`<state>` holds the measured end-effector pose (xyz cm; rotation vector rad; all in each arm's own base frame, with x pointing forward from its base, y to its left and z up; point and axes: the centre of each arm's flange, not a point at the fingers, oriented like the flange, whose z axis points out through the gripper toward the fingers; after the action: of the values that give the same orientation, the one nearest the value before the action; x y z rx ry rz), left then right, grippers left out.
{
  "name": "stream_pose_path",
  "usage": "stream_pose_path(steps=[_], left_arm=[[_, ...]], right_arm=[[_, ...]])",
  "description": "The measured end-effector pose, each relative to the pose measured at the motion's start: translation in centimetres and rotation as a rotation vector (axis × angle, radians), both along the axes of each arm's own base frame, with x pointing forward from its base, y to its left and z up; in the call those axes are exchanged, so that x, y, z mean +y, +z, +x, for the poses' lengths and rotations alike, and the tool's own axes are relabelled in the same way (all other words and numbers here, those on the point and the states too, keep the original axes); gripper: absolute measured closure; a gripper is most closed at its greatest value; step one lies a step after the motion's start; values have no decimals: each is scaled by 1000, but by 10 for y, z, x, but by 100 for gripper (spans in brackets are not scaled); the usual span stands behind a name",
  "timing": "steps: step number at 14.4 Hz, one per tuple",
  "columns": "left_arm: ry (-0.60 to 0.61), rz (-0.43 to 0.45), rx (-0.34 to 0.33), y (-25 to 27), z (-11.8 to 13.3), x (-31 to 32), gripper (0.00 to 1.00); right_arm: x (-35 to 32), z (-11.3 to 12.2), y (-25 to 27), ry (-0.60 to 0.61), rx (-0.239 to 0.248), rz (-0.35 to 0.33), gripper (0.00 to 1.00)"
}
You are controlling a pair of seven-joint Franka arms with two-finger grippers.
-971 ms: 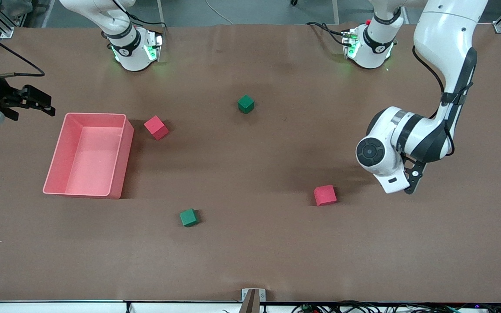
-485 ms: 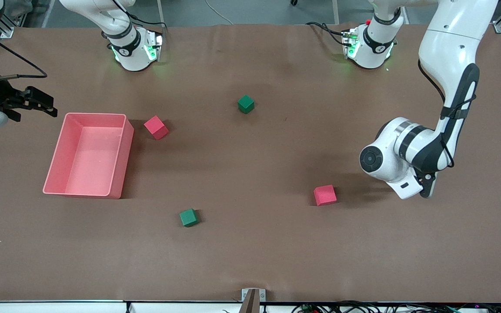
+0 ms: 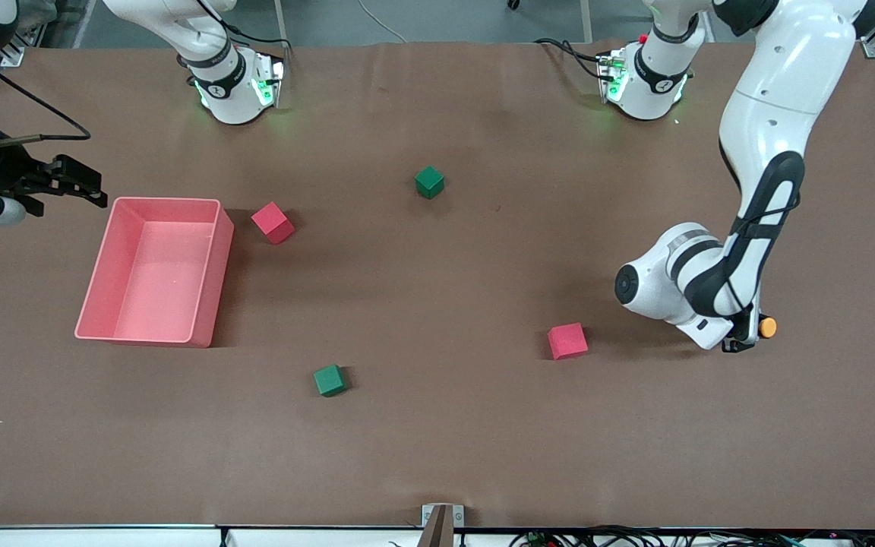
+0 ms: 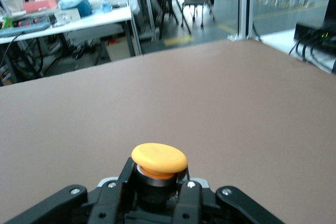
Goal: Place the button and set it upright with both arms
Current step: 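Lower the button upright onto the table and open the left gripper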
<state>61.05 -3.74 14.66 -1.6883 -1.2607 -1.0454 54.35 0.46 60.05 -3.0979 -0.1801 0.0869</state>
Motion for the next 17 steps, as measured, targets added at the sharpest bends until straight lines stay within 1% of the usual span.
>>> stream_pose_path(steps=[4,7,8,11,15,17], left_arm=[[-8,138,-103,-23,-1,40,66],[-5,167,-184,-31,0,58,66],[0,179,-202,-33,-1,62,66],[15,191,-239,-44,-5,68,66],[-1,204,-232,-62,-10,69,66],[-2,244,-235,-71,-12,75,66]], right_arm=[[0,4,-4,0,-3,-1,0],[0,6,-6,-1,-4,-1,0],[0,6,-6,-1,-5,-1,0],[0,7,-6,-2,-13,-1,0],[-1,7,-6,-3,-13,-1,0],[-1,7,-5,-3,-14,-1,0]])
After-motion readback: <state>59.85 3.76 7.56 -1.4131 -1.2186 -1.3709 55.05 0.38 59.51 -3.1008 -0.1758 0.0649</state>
